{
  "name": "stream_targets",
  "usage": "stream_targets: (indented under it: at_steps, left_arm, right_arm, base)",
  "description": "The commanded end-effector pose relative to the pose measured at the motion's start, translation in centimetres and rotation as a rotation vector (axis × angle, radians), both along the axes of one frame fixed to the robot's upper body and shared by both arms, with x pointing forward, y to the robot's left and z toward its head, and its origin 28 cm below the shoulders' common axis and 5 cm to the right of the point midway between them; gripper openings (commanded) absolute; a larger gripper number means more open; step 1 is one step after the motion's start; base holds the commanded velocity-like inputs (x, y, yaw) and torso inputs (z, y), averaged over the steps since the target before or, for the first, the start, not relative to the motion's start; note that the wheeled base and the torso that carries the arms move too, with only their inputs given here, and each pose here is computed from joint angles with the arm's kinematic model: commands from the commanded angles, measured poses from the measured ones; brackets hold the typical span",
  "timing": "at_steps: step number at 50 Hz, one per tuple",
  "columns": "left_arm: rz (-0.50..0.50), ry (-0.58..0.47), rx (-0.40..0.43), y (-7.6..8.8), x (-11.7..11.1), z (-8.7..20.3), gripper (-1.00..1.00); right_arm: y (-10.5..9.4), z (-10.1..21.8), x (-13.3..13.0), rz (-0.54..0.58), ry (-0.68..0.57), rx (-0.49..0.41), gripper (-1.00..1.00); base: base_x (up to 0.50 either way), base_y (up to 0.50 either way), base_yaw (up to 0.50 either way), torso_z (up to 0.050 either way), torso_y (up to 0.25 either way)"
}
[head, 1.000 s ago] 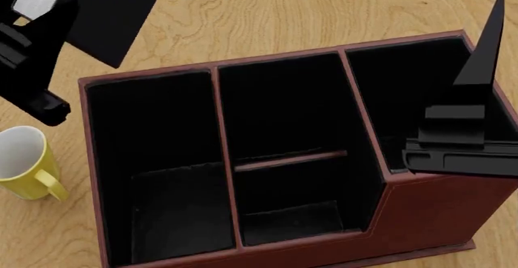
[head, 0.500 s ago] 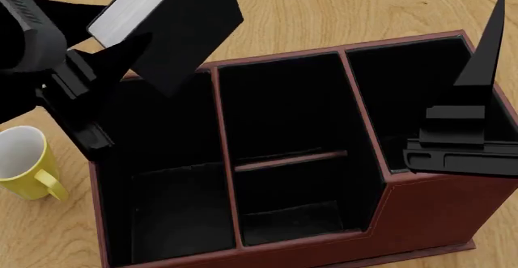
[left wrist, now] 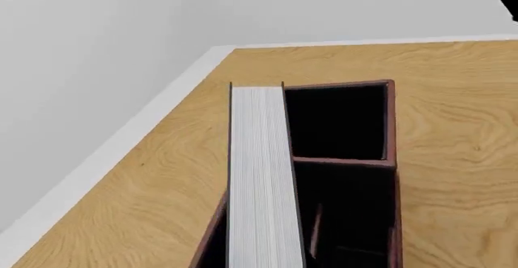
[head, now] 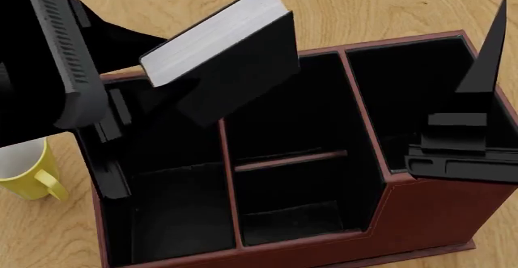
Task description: Pick up the book and place it in the back compartment of the caddy.
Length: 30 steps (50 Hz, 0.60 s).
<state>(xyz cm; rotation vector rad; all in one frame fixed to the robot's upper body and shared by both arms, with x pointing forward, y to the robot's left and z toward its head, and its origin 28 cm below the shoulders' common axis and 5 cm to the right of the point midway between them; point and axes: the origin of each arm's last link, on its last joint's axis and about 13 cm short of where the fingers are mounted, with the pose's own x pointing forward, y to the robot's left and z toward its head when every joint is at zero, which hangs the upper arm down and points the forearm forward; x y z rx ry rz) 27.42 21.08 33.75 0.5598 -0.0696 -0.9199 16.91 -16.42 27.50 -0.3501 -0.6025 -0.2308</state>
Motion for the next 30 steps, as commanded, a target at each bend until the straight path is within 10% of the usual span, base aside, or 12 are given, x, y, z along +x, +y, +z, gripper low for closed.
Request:
stream_targets:
  at_steps: [1, 30]
  left_arm:
    - [-0.055, -0.058, 0.038, -0.3, 0.6, 0.8, -1.0]
    - [-0.253, -0.031, 0.09, -0.9, 3.4, 0.1, -1.0]
  right_arm:
    - [-0.1, -0.1, -0.1, -0.002, 0.001, 0.004, 1.0]
    - [-0.1, 0.1, 0.0, -0.012, 0.004, 0.0, 1.0]
  base:
    - [0.0, 0.0, 0.0, 0.0, 0.0]
    - [0.0, 0.0, 0.0, 0.0, 0.001]
